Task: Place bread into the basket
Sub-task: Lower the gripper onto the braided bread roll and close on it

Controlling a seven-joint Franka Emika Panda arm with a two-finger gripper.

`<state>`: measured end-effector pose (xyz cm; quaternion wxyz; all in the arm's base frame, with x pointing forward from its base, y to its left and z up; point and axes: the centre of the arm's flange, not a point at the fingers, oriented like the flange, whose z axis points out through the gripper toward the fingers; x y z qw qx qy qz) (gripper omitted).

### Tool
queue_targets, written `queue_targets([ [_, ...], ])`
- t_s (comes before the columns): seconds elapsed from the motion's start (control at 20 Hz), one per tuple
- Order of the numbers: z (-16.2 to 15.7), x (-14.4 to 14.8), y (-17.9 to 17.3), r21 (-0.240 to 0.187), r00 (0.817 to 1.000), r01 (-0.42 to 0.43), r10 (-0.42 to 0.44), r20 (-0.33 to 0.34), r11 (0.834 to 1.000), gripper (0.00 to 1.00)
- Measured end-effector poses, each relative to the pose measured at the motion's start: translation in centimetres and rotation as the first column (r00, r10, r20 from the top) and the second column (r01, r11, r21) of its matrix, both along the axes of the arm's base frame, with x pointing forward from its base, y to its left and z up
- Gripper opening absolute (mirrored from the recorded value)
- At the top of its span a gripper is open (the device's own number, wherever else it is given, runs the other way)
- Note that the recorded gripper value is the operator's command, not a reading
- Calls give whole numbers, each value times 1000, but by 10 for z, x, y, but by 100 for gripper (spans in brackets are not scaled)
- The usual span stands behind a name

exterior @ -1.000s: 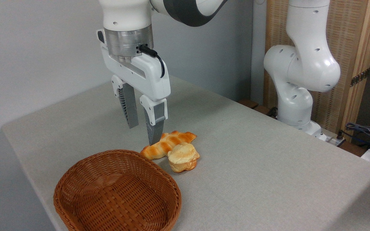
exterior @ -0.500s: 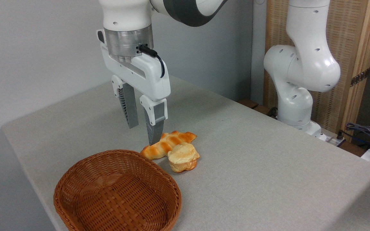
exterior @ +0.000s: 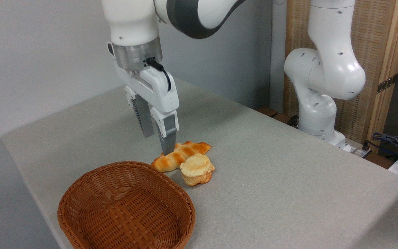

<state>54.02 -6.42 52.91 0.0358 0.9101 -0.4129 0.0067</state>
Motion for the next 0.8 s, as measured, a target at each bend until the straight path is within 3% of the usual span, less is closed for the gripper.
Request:
queue_targets([
  [0.4,-52,-29,-45,12,990,93,-91,-109,996,100],
  [0.8,-103,-22,-76,17,985,139,-137,-101,990,100],
])
